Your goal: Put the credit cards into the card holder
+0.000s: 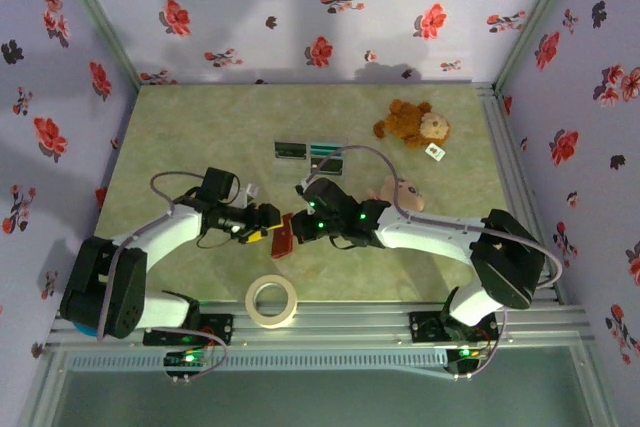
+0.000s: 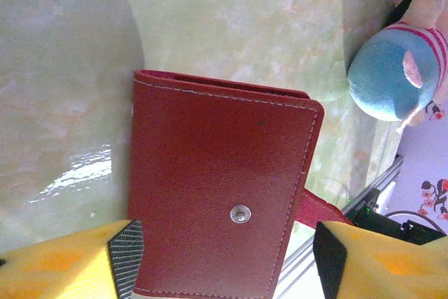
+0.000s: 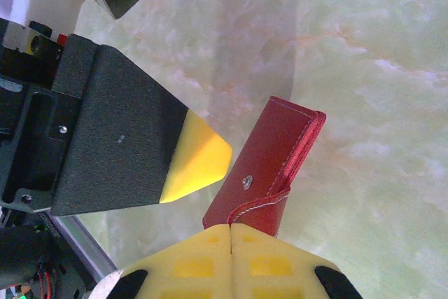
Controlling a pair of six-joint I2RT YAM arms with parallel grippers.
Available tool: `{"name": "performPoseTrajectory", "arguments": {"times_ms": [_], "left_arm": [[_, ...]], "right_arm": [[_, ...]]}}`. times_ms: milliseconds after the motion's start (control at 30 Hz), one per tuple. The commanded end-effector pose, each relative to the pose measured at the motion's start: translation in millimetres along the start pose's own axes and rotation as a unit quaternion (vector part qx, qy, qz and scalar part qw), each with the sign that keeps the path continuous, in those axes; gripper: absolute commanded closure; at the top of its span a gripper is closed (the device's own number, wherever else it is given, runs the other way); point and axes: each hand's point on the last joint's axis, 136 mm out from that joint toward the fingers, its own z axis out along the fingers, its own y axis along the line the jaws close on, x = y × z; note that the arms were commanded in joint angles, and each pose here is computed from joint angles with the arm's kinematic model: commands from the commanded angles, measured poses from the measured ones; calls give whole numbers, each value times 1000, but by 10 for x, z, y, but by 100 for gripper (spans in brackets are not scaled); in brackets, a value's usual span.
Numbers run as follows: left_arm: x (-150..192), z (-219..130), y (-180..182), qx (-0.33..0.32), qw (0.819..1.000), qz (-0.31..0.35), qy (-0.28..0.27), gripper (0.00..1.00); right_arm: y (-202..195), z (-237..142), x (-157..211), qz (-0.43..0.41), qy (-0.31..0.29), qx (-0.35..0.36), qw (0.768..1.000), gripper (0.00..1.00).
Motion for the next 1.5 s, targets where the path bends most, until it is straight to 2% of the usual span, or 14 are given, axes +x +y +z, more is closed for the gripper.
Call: {"name": "performPoseTrajectory", "arguments": {"times_ms": [0,267,500,800,900,967,1033,1200,1400,1467], "left_arm": [[48,-11,-14,14,1000,4,7,28],[44,-26,-39,14,1000,10,10,26],[48,-11,-43,15,1000,13,15,28],[37,16,-10,12,1000,9,13,44],[19,16,-23,16,1000,9,9,56],[26,23,-22,16,1000,9,13,67],[27,34,-9,15,1000,5,13,74],[30,45,-31,23,1000,8,16,82],[59,97,-13,31,999,3,30,100],[56,102,-15,31,999,3,30,100]], "right_arm": [[180,-125,-157,-6,-19,-26,999,100],[301,-196,-207,-6,-34,-59,998,100],[268,-206,-210,-2,-40,-53,998,100],[47,-209,-142,2,-28,-10,1000,100],[-70,-250,-92,3,-26,7,1000,100],[-185,-264,-55,7,-22,25,999,100],[-270,-270,-16,12,-16,35,999,100],[-489,-249,96,28,-6,60,998,100],[-635,-254,156,28,-1,88,996,100],[-745,-277,176,30,3,116,993,100]]}}
